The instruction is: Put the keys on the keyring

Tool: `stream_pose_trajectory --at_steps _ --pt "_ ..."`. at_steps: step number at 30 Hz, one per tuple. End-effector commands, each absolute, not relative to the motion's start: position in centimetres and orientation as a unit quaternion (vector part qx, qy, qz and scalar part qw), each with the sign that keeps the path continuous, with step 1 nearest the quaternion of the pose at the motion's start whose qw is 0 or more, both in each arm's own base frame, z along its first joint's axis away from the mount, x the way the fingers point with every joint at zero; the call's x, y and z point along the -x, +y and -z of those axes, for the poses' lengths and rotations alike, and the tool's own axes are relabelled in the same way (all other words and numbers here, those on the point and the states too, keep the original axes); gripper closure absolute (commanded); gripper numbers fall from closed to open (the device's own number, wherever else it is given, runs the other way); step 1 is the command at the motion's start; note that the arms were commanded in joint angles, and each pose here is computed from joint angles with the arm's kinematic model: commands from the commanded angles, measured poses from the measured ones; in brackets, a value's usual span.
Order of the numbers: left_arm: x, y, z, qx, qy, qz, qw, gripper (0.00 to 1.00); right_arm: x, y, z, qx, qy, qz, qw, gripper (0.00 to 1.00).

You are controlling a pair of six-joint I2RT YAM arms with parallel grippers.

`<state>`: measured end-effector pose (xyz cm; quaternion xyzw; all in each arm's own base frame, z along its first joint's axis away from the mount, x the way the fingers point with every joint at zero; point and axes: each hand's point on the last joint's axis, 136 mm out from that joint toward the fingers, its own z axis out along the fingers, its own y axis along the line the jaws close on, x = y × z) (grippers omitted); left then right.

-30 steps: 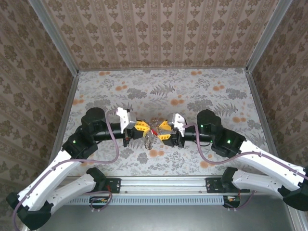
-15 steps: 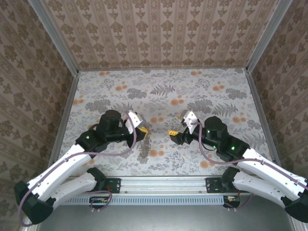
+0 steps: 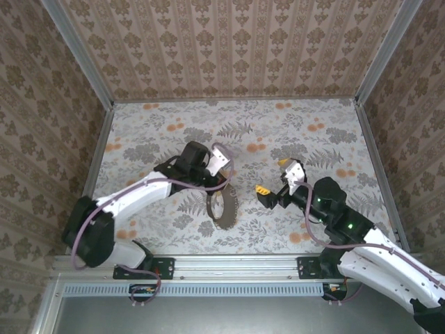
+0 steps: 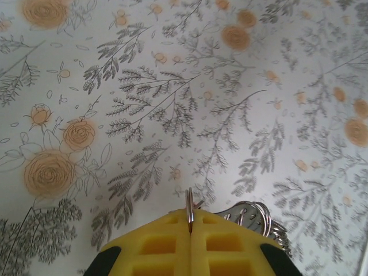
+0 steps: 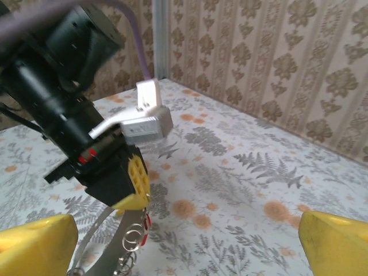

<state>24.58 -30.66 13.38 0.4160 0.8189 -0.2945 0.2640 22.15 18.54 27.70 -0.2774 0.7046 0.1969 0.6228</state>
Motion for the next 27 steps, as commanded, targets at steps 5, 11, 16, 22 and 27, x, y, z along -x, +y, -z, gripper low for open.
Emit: stream_pose_trajectory --at_steps 5,11,16,22,27 --pt "-28.5 -34.5 -12.3 -0.413 0.814 0.311 0.265 1.0 -23.4 16.2 -26.6 0.228 0.726 -0.166 0.627 0.0" --pt "-29.4 -35.2 -9.4 -0.399 0.833 0.307 0.231 0.92 -24.4 14.9 -25.7 0.201 0.741 -0.143 0.624 0.0" --pt "-29.2 -34.9 -10.3 -0.396 0.833 0.307 0.235 0.75 -24.9 13.8 -25.4 0.179 0.745 -0.128 0.63 0.0" --pt "-26.8 -33.0 -15.5 -0.392 0.815 0.32 0.28 0.36 -25.5 11.7 -25.5 0.14 0.751 -0.095 0.638 0.0" --pt "-26.3 -25.8 -20.6 -0.334 0.825 0.221 0.398 0.0 -26.9 9.3 -23.2 0.101 0.775 -0.05 0.621 0.0"
